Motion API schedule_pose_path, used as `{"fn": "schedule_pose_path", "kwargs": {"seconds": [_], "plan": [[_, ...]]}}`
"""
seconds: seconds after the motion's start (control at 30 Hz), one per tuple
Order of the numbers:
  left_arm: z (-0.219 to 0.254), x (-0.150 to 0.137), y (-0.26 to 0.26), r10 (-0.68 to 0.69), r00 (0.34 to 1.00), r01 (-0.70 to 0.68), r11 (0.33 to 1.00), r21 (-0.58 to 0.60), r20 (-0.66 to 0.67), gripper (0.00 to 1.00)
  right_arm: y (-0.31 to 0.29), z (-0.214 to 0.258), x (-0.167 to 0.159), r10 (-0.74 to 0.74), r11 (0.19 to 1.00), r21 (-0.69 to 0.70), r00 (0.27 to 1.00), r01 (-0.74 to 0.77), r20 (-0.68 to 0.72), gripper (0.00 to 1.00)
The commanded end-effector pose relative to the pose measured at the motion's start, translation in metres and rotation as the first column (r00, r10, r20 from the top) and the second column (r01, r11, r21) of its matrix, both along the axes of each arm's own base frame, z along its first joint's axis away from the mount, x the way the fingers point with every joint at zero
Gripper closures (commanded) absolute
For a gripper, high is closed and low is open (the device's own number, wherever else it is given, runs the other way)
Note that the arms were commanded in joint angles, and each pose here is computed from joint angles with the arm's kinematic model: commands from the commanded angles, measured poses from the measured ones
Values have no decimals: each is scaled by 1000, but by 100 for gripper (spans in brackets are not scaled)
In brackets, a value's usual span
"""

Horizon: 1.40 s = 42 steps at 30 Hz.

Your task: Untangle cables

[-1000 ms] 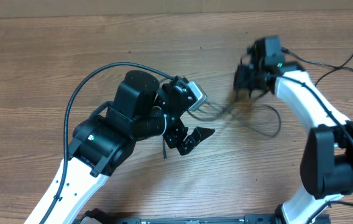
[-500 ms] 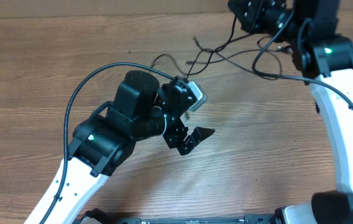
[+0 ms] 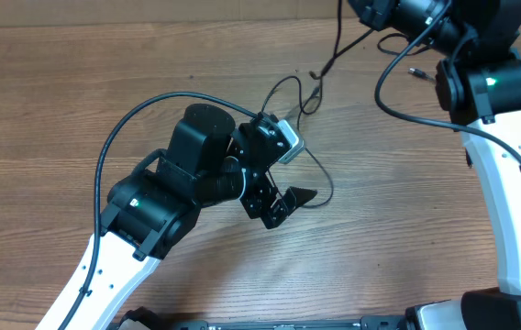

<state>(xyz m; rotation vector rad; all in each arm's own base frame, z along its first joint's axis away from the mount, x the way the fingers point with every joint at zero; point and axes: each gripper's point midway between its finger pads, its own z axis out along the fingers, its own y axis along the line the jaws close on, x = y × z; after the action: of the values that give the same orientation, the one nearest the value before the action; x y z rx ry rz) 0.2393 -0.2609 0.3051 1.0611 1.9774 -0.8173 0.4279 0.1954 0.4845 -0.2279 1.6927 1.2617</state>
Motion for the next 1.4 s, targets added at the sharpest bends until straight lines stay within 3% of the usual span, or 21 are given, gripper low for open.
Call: {"fn": "schedule_pose_path", "kwargs": {"seconds": [0.0, 0.47, 0.67, 0.9, 1.1, 1.23, 1.37], "plan": [[6, 4, 0, 0, 1000, 0, 1000, -3, 23, 0, 15, 24, -21, 71, 996, 43, 997, -72, 28, 96], [6, 4, 0, 0, 1000, 0, 1000, -3, 23, 0, 18, 49, -28, 84, 990, 103, 991, -95, 102, 96], [6, 4, 0, 0, 1000, 0, 1000, -4, 23, 0, 18, 25, -23, 74, 997, 35, 996, -76, 46, 96], [6, 4, 0, 0, 1000, 0, 1000, -3, 23, 0, -1, -48, -4, -100, 986, -148, 981, 75, -164, 96], [6, 4, 0, 0, 1000, 0, 1000, -3, 23, 0, -28, -85, 8, -289, 929, -297, 932, 219, -217, 96], [6, 4, 0, 0, 1000, 0, 1000, -3, 23, 0, -42, -82, 13, -365, 894, -340, 914, 292, -175, 96], [6, 4, 0, 0, 1000, 0, 1000, -4, 23, 1, -46, -39, 10, -375, 896, -293, 923, 335, -91, 96]]}}
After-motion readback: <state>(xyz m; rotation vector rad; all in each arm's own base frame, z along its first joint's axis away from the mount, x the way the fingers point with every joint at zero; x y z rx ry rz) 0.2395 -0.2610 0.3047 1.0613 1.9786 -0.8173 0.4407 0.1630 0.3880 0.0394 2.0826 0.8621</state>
